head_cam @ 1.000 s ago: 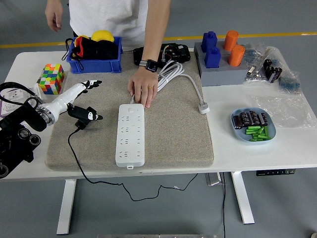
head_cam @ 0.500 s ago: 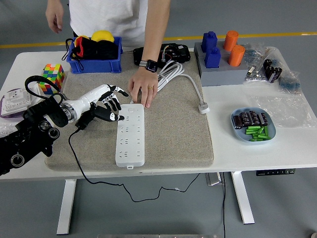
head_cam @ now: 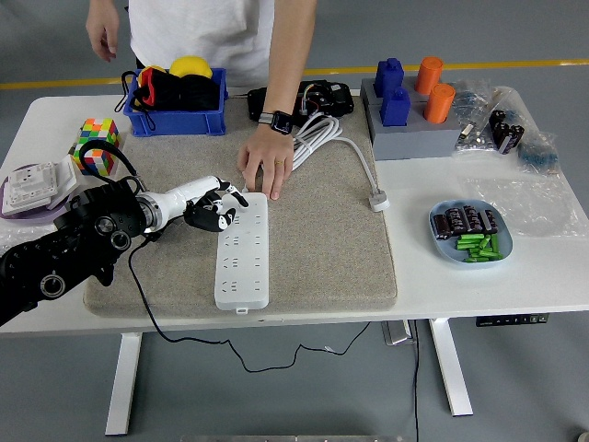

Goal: Pull the plug out,throw it away,press the button

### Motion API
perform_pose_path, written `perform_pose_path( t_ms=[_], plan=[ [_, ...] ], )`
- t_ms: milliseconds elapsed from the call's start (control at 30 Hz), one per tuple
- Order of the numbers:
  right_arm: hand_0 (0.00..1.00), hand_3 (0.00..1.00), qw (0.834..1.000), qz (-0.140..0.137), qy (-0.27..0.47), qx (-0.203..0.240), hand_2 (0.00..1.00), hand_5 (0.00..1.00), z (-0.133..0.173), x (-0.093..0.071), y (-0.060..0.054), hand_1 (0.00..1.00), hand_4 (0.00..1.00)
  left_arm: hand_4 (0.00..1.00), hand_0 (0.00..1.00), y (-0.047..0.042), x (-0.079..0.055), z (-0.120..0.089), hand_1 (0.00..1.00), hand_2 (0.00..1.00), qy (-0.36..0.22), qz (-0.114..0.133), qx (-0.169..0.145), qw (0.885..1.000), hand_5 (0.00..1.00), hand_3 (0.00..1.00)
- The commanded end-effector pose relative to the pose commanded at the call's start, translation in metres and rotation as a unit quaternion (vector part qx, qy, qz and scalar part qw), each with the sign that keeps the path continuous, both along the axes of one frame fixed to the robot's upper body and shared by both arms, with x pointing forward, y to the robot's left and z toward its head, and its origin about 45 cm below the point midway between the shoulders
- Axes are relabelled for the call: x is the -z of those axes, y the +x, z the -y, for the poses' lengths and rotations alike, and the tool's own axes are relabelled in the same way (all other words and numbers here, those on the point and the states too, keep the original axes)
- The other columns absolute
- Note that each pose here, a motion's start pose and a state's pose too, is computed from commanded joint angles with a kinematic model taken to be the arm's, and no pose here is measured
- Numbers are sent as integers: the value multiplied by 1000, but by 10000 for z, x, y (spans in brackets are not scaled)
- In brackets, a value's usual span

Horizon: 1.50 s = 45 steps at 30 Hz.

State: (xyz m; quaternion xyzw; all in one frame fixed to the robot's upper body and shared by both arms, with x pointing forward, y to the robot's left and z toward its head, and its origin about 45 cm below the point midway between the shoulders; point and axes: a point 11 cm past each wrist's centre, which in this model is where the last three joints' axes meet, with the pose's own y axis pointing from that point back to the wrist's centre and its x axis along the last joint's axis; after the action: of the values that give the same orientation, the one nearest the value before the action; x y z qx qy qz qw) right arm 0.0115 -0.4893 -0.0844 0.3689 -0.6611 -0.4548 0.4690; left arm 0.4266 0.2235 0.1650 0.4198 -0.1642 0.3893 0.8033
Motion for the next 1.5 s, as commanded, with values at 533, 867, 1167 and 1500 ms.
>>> perform_pose_path(
  t_ms=[533, 867, 1167, 1500],
  plan=[
    [726, 673, 1000, 3, 0, 1, 668, 655, 2, -3, 23, 683, 761, 335, 2, 136, -3, 43, 44, 138, 46, 6, 2, 999, 2, 692],
    [727, 673, 1000, 4, -1, 0, 669, 656, 13, -9, 33, 683, 761, 322, 2, 172, 9, 76, 43, 137, 81, 15, 15, 996, 2, 690],
    [727, 672, 1000, 3, -1, 1, 668, 656, 11, -7, 22, 683, 760, 317, 2, 143, 59, 113, 43, 137, 114, 19, 37, 993, 2, 690],
    [727, 674, 1000, 3, -1, 1, 668, 656, 9, -6, 19, 683, 760, 317, 2, 131, 101, 54, 43, 137, 145, 18, 51, 988, 2, 689]
  ],
)
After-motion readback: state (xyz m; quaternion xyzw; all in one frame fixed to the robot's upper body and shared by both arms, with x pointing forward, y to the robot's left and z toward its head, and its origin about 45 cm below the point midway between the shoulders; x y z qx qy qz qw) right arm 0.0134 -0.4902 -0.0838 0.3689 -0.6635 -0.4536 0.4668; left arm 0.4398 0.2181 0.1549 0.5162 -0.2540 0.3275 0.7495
